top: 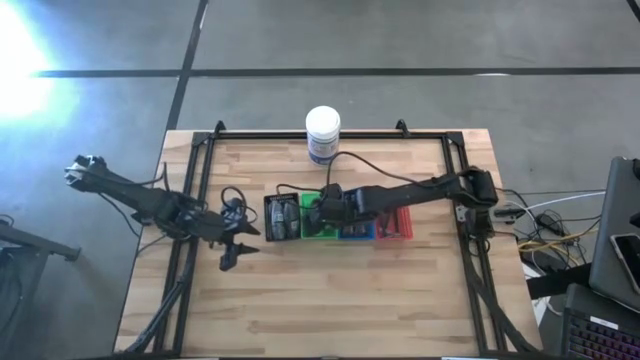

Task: Pick & Place Travel size toiletries
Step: Return to Home Position

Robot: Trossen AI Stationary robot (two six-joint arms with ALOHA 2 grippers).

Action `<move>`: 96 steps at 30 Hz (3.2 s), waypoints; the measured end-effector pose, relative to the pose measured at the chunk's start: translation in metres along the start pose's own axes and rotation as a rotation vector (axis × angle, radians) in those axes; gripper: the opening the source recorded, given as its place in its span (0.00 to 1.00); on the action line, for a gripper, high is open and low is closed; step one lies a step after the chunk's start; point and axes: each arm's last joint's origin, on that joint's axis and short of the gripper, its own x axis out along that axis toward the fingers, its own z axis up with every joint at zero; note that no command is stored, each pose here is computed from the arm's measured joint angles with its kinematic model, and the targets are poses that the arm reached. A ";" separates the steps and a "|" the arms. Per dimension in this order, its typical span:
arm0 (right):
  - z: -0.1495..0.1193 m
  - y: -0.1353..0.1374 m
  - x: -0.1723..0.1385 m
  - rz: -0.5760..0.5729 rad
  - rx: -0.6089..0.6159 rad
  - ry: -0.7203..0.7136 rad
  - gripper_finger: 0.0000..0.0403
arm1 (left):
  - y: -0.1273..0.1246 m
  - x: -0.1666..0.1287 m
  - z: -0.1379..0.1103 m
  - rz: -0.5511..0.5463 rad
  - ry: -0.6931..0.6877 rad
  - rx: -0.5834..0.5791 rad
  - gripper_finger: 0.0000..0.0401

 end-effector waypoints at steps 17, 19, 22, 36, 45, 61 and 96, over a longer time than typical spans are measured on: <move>0.001 0.003 -0.166 0.428 -0.551 -0.089 0.87 | 0.006 -0.028 0.019 -0.142 -0.238 -0.081 0.58; 0.000 -0.003 -0.182 0.465 -0.598 -0.103 0.88 | 0.012 -0.039 0.018 -0.157 -0.281 -0.055 0.58; 0.004 -0.023 -0.198 0.489 -0.606 -0.130 0.90 | 0.022 -0.055 0.012 -0.151 -0.358 -0.042 0.58; -0.031 -0.134 -0.175 1.101 -0.556 -0.306 0.90 | 0.050 -0.073 -0.048 -0.243 -0.776 -0.047 0.58; -0.050 -0.198 -0.152 1.085 -0.569 -0.417 0.90 | 0.063 -0.025 -0.078 -0.071 -0.726 -0.230 0.58; -0.081 -0.270 -0.104 1.171 -0.490 -0.558 0.90 | 0.068 0.008 -0.099 -0.087 -0.596 -0.385 0.58; -0.088 -0.275 -0.086 1.020 -0.554 -0.429 0.90 | 0.087 0.013 -0.099 0.090 -0.690 0.323 0.58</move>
